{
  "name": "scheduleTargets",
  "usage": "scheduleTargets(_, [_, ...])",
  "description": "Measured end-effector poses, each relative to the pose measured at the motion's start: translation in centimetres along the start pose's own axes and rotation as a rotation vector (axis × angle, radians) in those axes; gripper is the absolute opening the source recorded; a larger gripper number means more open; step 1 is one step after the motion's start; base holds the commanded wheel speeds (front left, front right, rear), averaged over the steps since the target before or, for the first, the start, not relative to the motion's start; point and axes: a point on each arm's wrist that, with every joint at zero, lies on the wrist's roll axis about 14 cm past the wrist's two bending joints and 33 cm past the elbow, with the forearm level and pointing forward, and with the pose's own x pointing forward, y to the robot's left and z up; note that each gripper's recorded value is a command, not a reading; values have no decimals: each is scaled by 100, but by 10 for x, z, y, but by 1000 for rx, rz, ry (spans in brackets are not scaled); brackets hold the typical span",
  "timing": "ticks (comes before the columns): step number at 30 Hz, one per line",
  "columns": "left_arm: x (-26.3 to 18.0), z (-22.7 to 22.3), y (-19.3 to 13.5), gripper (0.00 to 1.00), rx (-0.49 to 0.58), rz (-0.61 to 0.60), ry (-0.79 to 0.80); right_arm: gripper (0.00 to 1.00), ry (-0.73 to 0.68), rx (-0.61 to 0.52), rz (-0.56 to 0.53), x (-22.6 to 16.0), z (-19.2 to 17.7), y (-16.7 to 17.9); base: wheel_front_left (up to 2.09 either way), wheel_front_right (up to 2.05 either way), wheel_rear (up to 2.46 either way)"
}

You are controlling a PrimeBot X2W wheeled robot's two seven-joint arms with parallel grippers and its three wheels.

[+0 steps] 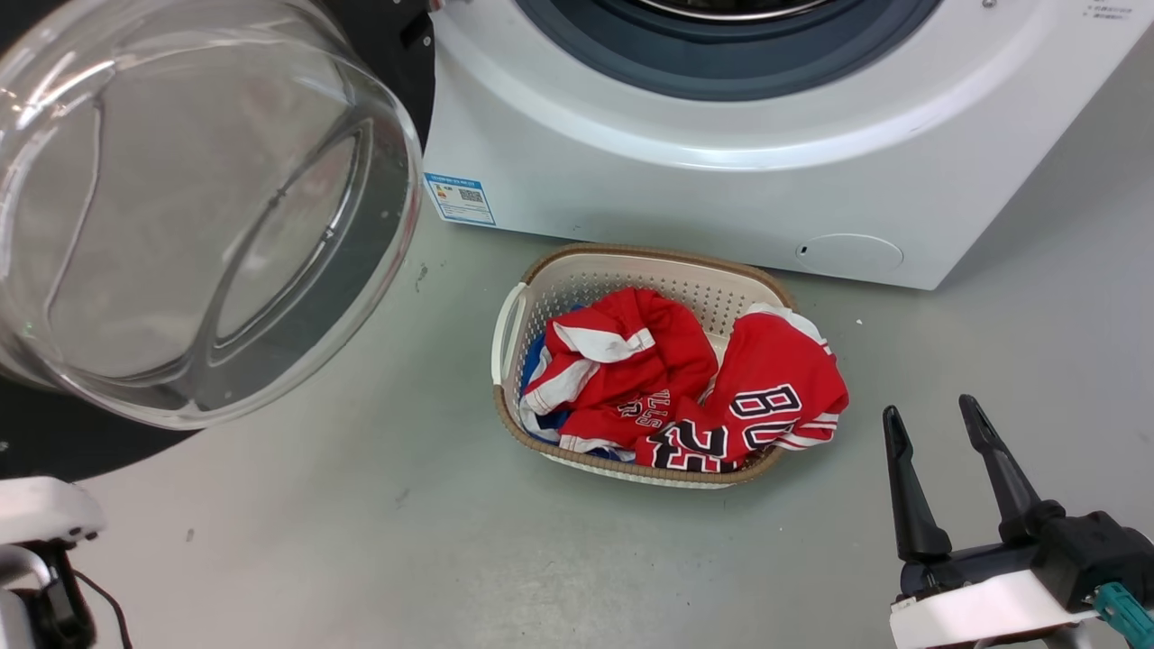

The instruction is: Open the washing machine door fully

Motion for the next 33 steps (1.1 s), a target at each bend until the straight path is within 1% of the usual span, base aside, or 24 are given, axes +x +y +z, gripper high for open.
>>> scheduleTargets(8, [22,-4,8,0,-4,36,12,100,11,-5,-17,2,-5,-7,0,0,0])
scheduleTargets(18, [35,-15,22,0,-8,74,44,100,21,-7,-35,1,-9,-13,0,0,0])
scheduleTargets(26, [39,-21,24,0,-2,59,65,100,12,-8,-41,2,-6,-15,0,0,0])
scheduleTargets(33, [36,-8,22,0,1,14,33,100,-13,-4,-40,-3,5,-13,0,0,0])
